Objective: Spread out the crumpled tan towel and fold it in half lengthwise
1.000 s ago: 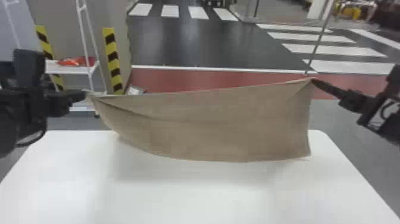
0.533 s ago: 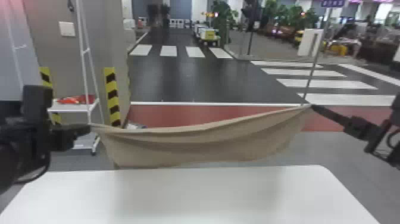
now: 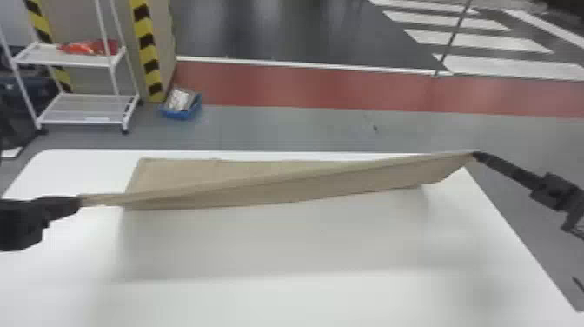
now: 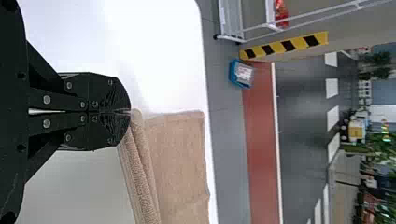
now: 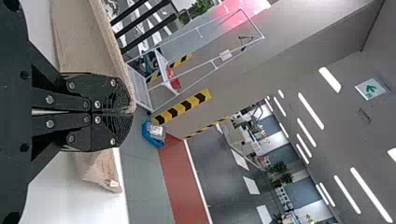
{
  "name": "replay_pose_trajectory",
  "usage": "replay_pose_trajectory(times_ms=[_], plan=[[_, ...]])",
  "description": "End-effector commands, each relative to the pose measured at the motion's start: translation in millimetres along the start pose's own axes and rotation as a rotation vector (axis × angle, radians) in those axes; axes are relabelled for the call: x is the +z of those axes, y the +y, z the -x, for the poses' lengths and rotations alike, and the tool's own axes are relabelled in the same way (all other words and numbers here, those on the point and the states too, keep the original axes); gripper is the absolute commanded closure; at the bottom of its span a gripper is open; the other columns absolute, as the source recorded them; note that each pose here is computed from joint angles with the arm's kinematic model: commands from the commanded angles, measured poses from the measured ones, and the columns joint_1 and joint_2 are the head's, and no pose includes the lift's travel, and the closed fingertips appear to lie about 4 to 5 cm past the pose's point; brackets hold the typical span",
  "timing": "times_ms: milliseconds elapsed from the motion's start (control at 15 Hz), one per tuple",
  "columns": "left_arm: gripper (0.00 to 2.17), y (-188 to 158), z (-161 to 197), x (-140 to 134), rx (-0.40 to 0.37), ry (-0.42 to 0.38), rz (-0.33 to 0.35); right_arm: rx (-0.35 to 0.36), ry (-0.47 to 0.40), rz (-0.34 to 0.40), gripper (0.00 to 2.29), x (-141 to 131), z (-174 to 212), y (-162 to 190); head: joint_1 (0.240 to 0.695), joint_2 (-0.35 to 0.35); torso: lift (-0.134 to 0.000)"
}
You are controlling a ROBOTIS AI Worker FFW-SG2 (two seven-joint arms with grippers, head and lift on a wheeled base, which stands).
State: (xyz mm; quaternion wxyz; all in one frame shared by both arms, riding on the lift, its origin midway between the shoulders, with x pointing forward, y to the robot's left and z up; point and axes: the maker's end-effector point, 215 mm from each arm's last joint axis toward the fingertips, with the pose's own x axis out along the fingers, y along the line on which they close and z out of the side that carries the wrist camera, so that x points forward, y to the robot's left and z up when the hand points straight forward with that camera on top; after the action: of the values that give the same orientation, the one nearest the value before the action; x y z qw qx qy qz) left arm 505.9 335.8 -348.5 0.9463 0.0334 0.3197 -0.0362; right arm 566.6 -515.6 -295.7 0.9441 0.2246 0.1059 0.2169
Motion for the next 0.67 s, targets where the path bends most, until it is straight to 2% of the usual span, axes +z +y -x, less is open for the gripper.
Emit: replay_pose_trajectory(times_ms=[0,133,333,400,467,600], plan=[[1.48,-6,15,-33,0.006,0.057,-0.003,-0.029,0.027,-0.03,1.51,-28,26,-13,0.695,-0.178,-0.124],[1.48,-11,26,-49,0.008,0.083,-0.001,-0.041,0.041,-0.05,1.51,-43,38,-18,0.695,-0.193,-0.124],[1.48,-8,55,-77,0.031,0.135,0.002,-0.046,0.08,-0.137,1.51,-71,64,-16,0.695,-0.222,-0.124],[1.48,-8,62,-83,0.034,0.144,0.001,-0.052,0.084,-0.142,1.51,-76,73,-16,0.695,-0.226,-0.124],[1.48,-5,69,-94,0.041,0.18,0.007,-0.053,0.095,-0.157,1.51,-86,79,-15,0.695,-0.231,-0.124],[1.48,-4,76,-96,0.044,0.183,0.007,-0.05,0.107,-0.195,1.51,-92,91,-10,0.695,-0.24,-0.124]])
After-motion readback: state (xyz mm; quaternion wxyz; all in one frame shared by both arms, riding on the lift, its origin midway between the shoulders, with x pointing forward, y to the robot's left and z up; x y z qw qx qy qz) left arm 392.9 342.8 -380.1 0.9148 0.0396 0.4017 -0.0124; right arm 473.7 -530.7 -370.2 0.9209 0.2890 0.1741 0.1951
